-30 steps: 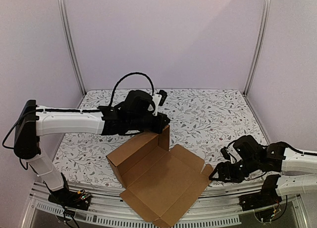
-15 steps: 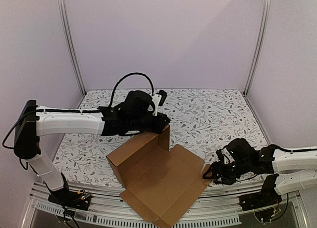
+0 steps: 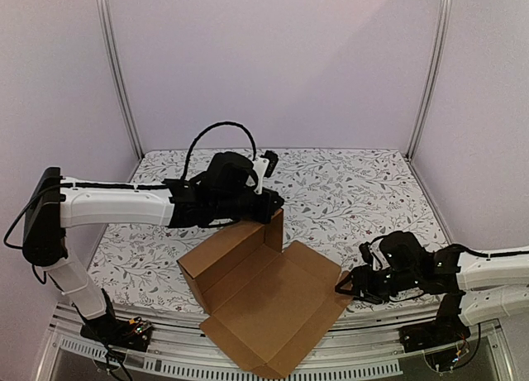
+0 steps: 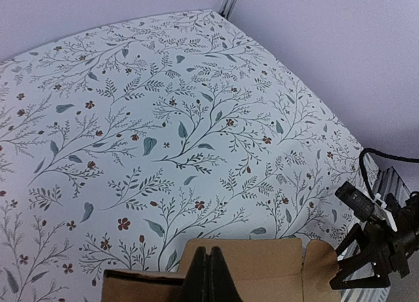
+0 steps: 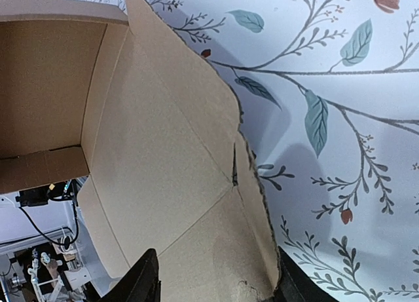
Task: Fold the paper box
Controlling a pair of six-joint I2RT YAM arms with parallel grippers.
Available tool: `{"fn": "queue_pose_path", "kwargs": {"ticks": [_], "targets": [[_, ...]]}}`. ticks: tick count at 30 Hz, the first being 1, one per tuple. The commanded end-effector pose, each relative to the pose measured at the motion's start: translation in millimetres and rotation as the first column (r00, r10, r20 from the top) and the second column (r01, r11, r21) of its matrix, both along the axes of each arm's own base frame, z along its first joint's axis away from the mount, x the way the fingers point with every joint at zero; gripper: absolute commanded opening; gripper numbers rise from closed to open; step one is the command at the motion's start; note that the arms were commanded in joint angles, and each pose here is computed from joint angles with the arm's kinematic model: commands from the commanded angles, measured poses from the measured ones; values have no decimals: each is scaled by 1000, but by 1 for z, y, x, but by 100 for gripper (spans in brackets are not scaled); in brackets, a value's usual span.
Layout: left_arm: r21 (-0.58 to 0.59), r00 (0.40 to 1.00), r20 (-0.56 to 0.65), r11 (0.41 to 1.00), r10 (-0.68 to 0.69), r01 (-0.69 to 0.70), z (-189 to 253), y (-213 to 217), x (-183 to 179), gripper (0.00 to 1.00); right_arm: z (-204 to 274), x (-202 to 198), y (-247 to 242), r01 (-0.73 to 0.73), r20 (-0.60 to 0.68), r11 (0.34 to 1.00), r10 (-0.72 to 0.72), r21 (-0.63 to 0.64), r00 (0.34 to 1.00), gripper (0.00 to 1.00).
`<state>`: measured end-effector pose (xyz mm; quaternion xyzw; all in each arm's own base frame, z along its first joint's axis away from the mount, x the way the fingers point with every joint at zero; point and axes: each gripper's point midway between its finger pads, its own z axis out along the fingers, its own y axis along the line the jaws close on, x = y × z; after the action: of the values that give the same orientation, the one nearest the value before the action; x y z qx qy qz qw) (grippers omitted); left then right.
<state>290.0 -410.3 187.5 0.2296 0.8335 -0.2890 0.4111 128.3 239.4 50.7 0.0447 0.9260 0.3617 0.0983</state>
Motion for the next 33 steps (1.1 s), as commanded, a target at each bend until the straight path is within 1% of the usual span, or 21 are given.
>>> {"fn": "queue_pose_path", "kwargs": {"ticks": [1, 3, 7, 10, 14, 16, 19, 23, 28, 33], "targets": [[193, 992, -124, 981, 10, 14, -67, 26, -20, 0, 6, 9, -1, 40, 58, 999, -42, 32, 997, 52], [192, 992, -129, 981, 10, 15, -68, 26, -21, 0, 8, 10, -1, 50, 64, 998, -52, 41, 997, 46], [189, 992, -128, 982, 11, 13, -67, 27, -22, 0, 8, 10, -1, 50, 68, 998, -53, 43, 996, 39], [188, 992, -125, 982, 13, 11, -66, 27, -21, 0, 6, 10, -1, 49, 65, 998, -51, 39, 997, 30], [188, 992, -122, 982, 14, 9, -64, 27, -20, 0, 6, 11, 1, 48, 69, 998, -50, 41, 996, 8], [186, 993, -119, 982, 13, 9, -62, 27, -21, 0, 9, 13, 3, 45, 77, 998, -49, 46, 996, 0], [182, 993, -114, 983, 16, 5, -57, 29, -21, 0, 16, 16, 6, 37, 98, 998, -42, 50, 994, 0], [180, 996, -88, 984, 28, -12, -46, 35, -20, 6, 30, 22, 7, 21, 143, 999, -25, 29, 989, 0], [182, 998, -52, 983, 38, -28, -31, 42, -17, 15, 58, 31, 7, -22, 227, 999, 32, -47, 973, 0], [173, 998, 3, 983, 67, -67, -6, 56, -14, 25, 97, 40, 6, -97, 327, 982, 146, -160, 934, 0]]}}
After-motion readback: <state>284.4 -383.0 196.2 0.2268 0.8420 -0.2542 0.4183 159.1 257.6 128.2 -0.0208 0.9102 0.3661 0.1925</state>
